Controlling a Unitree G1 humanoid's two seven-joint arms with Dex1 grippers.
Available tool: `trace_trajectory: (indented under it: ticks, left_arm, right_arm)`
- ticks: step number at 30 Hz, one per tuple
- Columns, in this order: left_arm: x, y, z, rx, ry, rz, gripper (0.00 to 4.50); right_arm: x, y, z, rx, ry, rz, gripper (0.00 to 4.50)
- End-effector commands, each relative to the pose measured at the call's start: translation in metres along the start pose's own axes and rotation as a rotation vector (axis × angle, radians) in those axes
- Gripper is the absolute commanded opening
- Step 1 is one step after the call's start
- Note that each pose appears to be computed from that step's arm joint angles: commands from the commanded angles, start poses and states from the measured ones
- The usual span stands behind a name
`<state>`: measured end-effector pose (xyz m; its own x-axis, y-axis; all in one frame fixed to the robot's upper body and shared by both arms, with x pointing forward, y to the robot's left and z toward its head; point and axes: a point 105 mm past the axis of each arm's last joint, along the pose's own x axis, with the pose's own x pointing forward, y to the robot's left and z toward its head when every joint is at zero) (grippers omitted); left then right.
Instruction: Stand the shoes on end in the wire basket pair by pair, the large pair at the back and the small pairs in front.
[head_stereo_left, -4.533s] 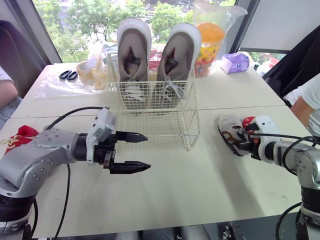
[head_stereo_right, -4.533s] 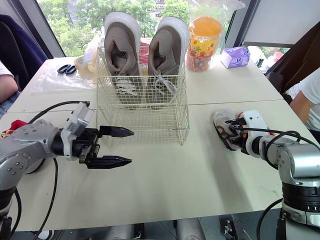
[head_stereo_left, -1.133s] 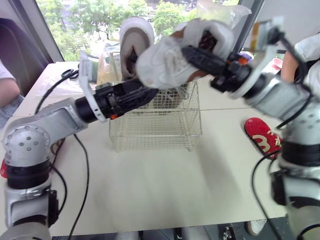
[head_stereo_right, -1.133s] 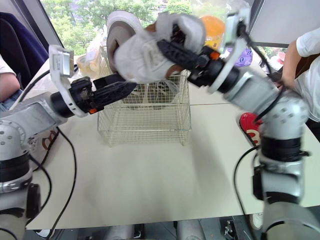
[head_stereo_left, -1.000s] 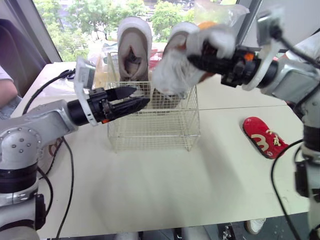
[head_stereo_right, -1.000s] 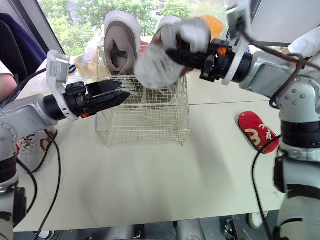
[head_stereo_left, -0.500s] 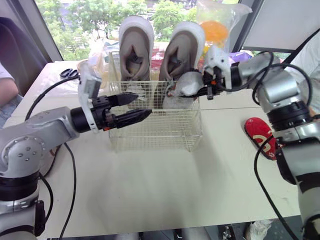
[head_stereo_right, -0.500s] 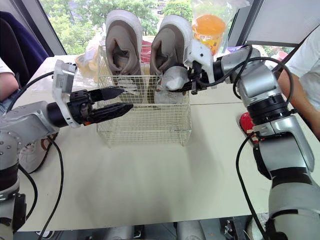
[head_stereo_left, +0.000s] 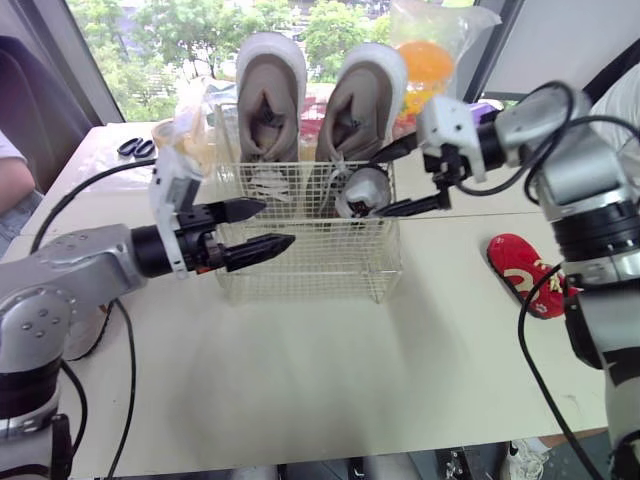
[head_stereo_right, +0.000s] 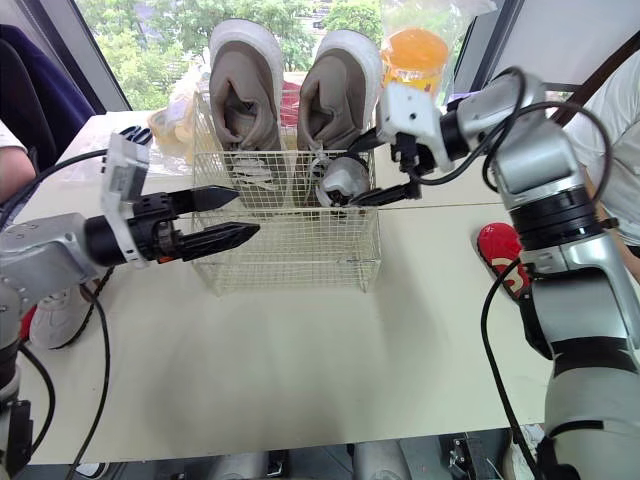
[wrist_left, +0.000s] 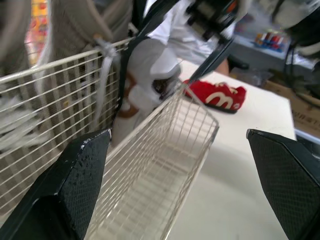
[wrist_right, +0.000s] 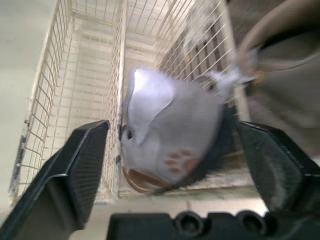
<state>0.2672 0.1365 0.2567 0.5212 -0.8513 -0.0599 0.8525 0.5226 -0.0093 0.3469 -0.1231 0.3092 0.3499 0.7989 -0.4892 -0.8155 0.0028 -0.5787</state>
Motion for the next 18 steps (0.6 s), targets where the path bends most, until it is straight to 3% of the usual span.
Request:
trace_trajectory:
  ticks: [1,4,7,12,18]
  left_arm:
    - [-0.015,0.003,0.008,0.073,0.011,0.091,4.50]
    - [-0.030,0.025,0.007,0.088,0.049,0.286,4.50]
    - [-0.054,0.064,-0.005,0.006,0.147,0.616,4.50]
    - [-0.112,0.090,-0.009,-0.026,0.310,0.973,4.50]
    - [-0.165,0.096,-0.030,-0.137,0.475,1.148,4.50]
  right_arm:
    - [-0.029,0.001,0.025,-0.064,-0.045,-0.037,4.44]
    - [-0.045,0.007,0.039,-0.083,-0.067,-0.045,4.44]
    - [-0.045,0.020,0.054,-0.086,-0.135,0.011,4.44]
    - [-0.032,0.041,0.060,-0.126,-0.180,0.101,4.44]
    - [-0.021,0.045,0.053,-0.141,-0.182,0.143,4.44]
